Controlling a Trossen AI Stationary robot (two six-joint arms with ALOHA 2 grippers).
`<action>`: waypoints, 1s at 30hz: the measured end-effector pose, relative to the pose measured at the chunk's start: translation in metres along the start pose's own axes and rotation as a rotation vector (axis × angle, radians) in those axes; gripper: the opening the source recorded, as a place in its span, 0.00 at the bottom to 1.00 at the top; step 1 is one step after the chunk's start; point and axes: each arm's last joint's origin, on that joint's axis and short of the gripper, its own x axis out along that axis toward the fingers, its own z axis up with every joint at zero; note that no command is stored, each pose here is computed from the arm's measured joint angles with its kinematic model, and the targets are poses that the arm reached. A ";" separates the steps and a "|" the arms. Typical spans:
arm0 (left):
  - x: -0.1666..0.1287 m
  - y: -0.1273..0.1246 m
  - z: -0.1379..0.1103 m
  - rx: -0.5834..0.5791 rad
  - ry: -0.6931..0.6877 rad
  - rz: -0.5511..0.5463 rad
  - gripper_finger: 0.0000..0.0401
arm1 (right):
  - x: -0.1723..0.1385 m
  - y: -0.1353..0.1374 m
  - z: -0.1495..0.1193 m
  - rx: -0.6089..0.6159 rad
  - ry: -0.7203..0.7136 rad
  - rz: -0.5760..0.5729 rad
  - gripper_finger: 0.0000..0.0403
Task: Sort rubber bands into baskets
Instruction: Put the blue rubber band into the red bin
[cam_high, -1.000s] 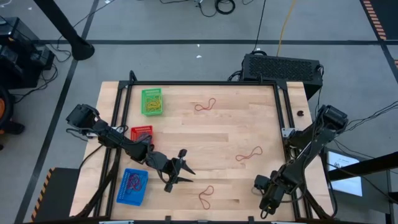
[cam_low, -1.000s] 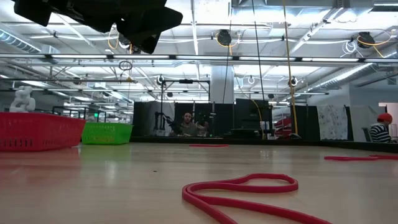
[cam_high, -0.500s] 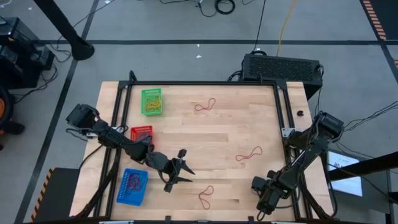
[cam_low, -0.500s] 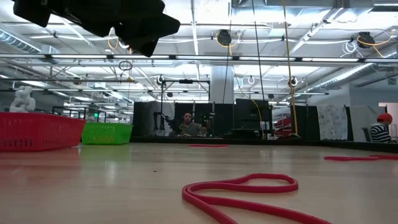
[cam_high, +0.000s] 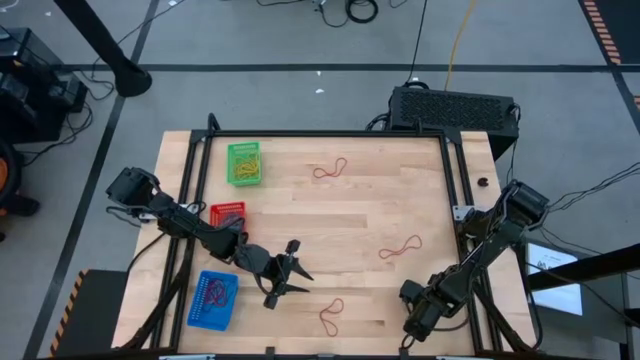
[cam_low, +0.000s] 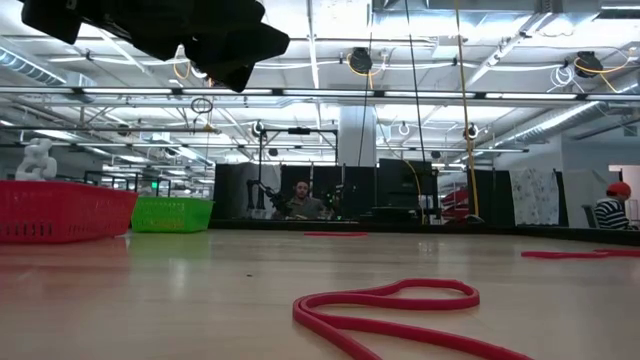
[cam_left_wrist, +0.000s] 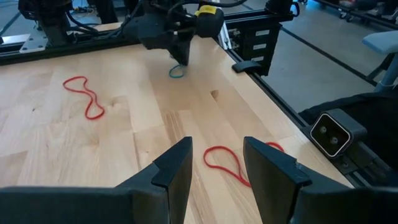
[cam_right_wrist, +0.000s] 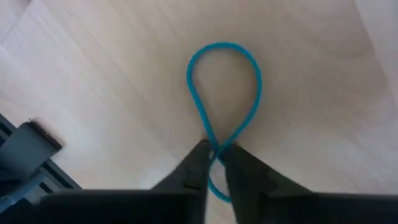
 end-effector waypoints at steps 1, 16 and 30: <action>0.000 0.000 0.000 0.000 0.000 0.000 0.38 | -0.001 0.001 0.001 -0.009 0.003 -0.005 0.05; 0.008 -0.001 -0.001 -0.005 -0.064 -0.001 0.38 | -0.094 0.026 0.012 -0.143 -0.383 0.005 0.00; 0.061 0.011 -0.026 -0.100 -0.416 0.095 0.38 | -0.133 0.058 0.044 -0.338 -0.950 0.182 0.00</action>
